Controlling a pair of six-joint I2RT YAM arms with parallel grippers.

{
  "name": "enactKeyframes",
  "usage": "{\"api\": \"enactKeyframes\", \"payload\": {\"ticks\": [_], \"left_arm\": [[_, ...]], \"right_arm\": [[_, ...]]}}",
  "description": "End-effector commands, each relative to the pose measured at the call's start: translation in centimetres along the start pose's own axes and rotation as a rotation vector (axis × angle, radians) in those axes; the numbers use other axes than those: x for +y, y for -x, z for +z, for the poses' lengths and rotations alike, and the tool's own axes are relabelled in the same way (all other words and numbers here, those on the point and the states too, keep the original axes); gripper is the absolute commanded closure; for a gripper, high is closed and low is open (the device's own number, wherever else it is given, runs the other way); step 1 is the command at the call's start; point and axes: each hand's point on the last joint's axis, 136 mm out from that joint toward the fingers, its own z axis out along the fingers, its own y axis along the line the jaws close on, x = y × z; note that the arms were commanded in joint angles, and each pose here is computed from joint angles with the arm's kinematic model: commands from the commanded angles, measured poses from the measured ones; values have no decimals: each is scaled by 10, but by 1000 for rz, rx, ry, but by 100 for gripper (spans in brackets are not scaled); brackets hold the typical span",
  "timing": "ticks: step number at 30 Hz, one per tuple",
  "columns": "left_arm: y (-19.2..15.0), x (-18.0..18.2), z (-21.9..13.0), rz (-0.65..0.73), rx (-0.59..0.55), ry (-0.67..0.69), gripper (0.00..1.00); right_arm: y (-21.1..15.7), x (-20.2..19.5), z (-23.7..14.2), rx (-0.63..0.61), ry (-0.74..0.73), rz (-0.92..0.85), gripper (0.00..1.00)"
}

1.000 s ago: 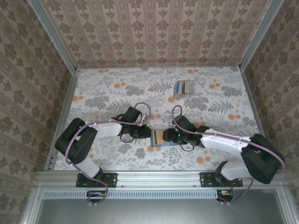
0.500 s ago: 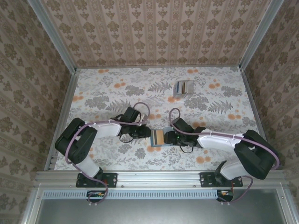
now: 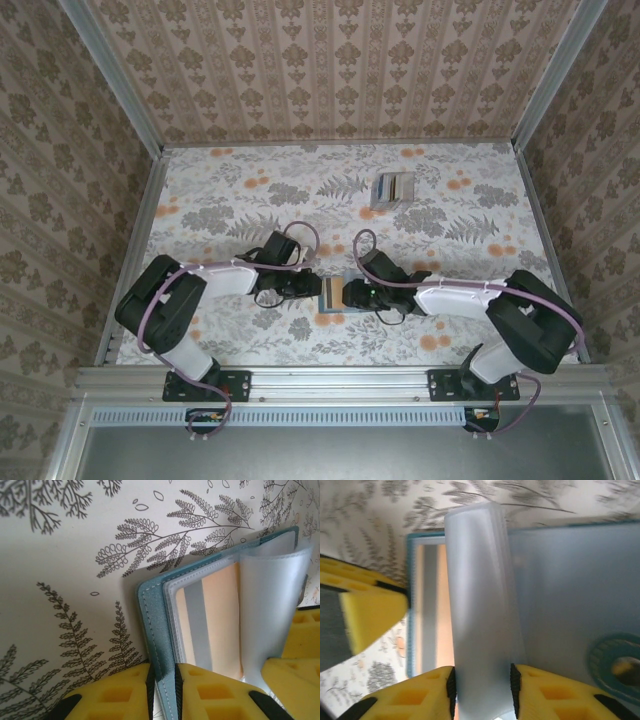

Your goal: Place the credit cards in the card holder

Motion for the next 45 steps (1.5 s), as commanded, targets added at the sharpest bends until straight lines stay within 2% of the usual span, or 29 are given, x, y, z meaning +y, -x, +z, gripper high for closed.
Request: {"api": "enactKeyframes", "payload": {"ticks": [1,3,9,14,18,21,25,33,45], "left_arm": [[4,-6,-8,6,-26,-20,78],[4,-3,-8,13,-27,-8,78],[7,-6,-3,5,-20,-37,78],[10,-11,-2,4,-11,-57,78],[12,-8,-2,13,-11,-41,78],[14,-13,-2,17,-9,-60,78],[14,-10,-1,12,-6,-47,78],[9,-9,0,1,-7,-51,78],[5,-4,1,-2,-5,-38,78]], "right_arm": [[11,34,-7,-48,160,-9,68],[17,36,-17,-95,164,-32,74],[34,4,-60,-263,-2,-46,82],[37,-14,-82,-319,-64,-44,82],[31,-22,-77,-270,-95,-56,74],[23,-21,-65,-207,-94,-56,64],[18,-28,-55,-166,-130,-29,60],[7,-34,-40,-94,-144,-11,60],[9,-31,-37,-89,-133,-17,63]]}}
